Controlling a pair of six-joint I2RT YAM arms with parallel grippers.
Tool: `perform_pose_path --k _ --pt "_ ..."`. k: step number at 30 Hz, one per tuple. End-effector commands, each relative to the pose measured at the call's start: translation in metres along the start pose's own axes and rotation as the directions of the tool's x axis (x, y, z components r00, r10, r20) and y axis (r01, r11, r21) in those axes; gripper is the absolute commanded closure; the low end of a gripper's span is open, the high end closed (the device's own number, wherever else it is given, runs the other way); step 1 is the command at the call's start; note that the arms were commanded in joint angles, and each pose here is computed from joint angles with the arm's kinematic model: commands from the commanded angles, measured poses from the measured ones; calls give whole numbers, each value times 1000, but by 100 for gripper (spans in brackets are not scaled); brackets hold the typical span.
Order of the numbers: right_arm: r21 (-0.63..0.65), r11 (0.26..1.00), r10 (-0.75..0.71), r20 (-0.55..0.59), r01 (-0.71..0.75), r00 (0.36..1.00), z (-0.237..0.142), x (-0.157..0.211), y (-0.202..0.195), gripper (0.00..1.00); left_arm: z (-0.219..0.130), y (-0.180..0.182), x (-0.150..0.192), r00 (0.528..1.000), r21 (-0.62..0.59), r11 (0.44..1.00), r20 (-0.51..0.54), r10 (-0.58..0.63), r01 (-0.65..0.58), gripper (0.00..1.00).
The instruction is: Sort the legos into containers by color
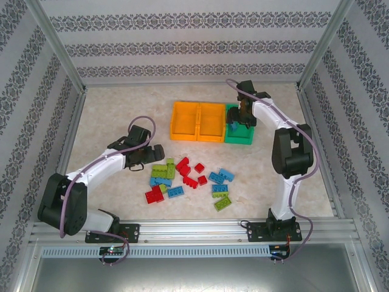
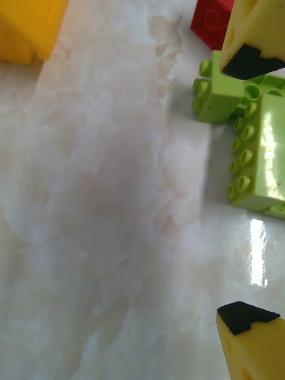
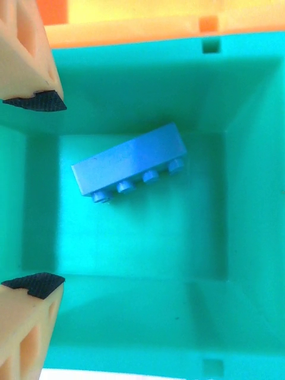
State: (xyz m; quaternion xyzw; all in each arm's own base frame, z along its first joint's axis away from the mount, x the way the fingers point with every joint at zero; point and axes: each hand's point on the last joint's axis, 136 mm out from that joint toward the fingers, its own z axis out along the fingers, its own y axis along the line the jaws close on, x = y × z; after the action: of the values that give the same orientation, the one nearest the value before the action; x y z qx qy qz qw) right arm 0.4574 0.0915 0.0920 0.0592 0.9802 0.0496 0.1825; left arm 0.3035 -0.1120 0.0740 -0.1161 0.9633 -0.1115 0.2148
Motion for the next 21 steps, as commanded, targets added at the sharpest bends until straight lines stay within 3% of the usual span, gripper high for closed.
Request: perform_pose_path --k 1,8,21 --pt "-41 999 9 58 -6 998 -18 -7 4 24 -5 -8 18 997 4 998 -37 67 -67 2" --pt "-43 999 17 52 -15 998 -19 1 -3 22 2 -23 33 977 21 979 -62 203 -203 2" --pt "-102 993 65 63 -59 996 -21 -1 -1 19 22 -14 47 960 -42 967 -139 245 -253 8"
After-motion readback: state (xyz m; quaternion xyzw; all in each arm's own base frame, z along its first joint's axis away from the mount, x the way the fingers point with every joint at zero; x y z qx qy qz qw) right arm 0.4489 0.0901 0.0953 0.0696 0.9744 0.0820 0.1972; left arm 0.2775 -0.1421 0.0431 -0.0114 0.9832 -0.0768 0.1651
